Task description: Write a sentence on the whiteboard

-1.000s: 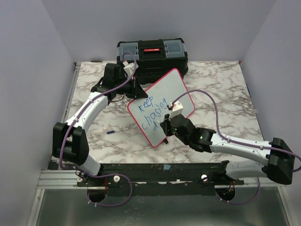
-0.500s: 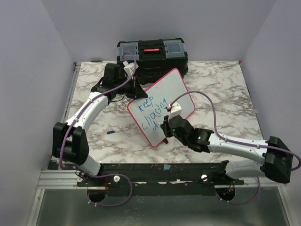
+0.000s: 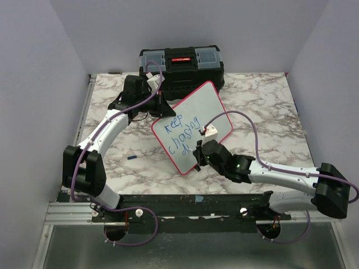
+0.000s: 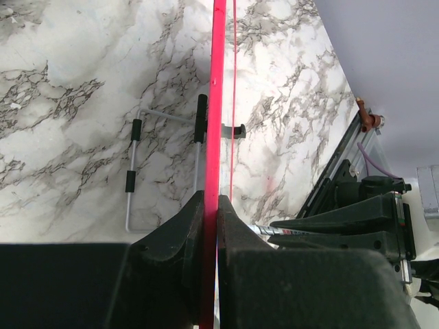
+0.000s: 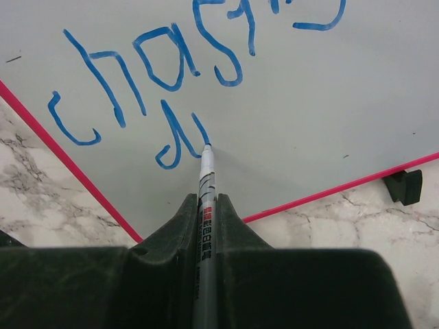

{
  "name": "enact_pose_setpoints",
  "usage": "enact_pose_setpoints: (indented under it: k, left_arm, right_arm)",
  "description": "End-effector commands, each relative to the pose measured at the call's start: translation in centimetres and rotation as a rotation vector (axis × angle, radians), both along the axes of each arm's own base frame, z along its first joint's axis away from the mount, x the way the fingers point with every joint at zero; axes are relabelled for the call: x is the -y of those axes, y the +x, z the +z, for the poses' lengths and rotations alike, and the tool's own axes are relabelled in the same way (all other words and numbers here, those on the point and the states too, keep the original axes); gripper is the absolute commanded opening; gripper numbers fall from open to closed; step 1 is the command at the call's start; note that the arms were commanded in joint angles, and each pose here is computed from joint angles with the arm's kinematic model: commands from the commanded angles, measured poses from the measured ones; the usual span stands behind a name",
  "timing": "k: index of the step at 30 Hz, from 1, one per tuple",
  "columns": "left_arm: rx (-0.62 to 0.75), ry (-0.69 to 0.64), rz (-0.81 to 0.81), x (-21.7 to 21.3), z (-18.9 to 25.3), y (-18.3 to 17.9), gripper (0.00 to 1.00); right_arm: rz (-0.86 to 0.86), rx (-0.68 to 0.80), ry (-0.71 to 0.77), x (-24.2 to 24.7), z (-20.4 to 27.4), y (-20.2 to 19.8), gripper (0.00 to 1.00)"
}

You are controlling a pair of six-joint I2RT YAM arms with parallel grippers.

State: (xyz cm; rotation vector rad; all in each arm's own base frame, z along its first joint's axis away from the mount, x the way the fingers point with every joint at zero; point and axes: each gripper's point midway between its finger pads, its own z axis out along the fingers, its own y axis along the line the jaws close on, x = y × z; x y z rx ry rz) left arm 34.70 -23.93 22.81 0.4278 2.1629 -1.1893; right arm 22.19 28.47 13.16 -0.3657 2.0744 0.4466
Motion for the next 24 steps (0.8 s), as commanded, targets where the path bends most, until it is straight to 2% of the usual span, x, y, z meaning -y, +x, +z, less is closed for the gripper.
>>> enact_pose_setpoints:
  k: [1, 24]
  left_arm:
    - [0.071, -0.041, -0.035, 0.5, 1.9, 0.0, 0.00]
    - [0.070, -0.044, -0.042, 0.6, 2.0, -0.1, 0.00]
  right_arm:
    - [0.017, -0.036, -0.013, 0.2, -1.0, -0.8, 0.01]
    - [-0.061, 0.039, -0.019, -0.5, 1.7, 1.6, 0.01]
